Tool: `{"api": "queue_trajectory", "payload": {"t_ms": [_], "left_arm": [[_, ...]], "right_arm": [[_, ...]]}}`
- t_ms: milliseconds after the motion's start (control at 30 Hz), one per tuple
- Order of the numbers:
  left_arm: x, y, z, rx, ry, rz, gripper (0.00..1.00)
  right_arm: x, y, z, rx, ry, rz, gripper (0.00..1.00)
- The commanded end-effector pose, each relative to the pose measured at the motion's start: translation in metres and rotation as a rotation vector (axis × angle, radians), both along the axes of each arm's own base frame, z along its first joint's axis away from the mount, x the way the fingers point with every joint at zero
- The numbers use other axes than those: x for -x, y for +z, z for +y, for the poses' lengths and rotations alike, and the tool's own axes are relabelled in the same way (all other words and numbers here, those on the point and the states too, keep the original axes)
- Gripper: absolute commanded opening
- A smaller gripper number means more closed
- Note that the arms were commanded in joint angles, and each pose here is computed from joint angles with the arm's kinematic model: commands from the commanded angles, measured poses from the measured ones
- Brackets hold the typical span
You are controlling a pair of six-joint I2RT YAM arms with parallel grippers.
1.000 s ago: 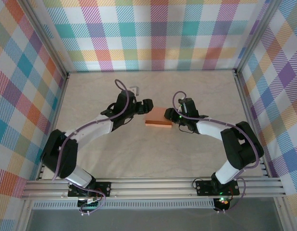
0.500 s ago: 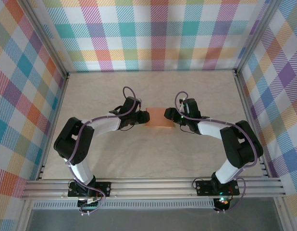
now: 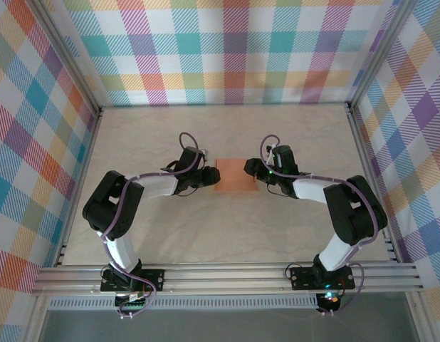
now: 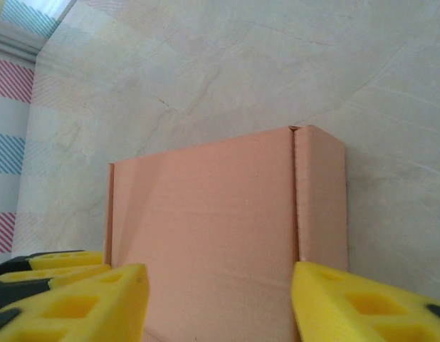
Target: Fold the paper box
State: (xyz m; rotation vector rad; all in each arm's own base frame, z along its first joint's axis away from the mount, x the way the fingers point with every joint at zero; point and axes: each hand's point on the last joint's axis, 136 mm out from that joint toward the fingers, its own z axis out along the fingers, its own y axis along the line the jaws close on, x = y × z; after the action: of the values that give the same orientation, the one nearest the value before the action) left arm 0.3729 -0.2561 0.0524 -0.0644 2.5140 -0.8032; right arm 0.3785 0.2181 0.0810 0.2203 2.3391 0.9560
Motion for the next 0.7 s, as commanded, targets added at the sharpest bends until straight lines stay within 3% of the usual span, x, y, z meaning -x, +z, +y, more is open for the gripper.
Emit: {"api": "queue_trajectory", "payload": {"t_ms": [0,333,667], "left_arm": [[0.009,-0.016,0.012,0.015,0.021,0.064,0.34],[0.014,-0.019,0.01,0.218,-0.043,0.1,0.32],[0.005,-0.033,0.022,0.412,0.027,0.178,0.31]], "right_arm": [[0.011,-0.014,-0.017,0.04,-0.038,0.042,0.63],[0.011,-0.02,-0.015,-0.118,-0.02,0.118,0.77],[0.014,-0.016,0.012,-0.276,0.125,0.12,0.78]]}}
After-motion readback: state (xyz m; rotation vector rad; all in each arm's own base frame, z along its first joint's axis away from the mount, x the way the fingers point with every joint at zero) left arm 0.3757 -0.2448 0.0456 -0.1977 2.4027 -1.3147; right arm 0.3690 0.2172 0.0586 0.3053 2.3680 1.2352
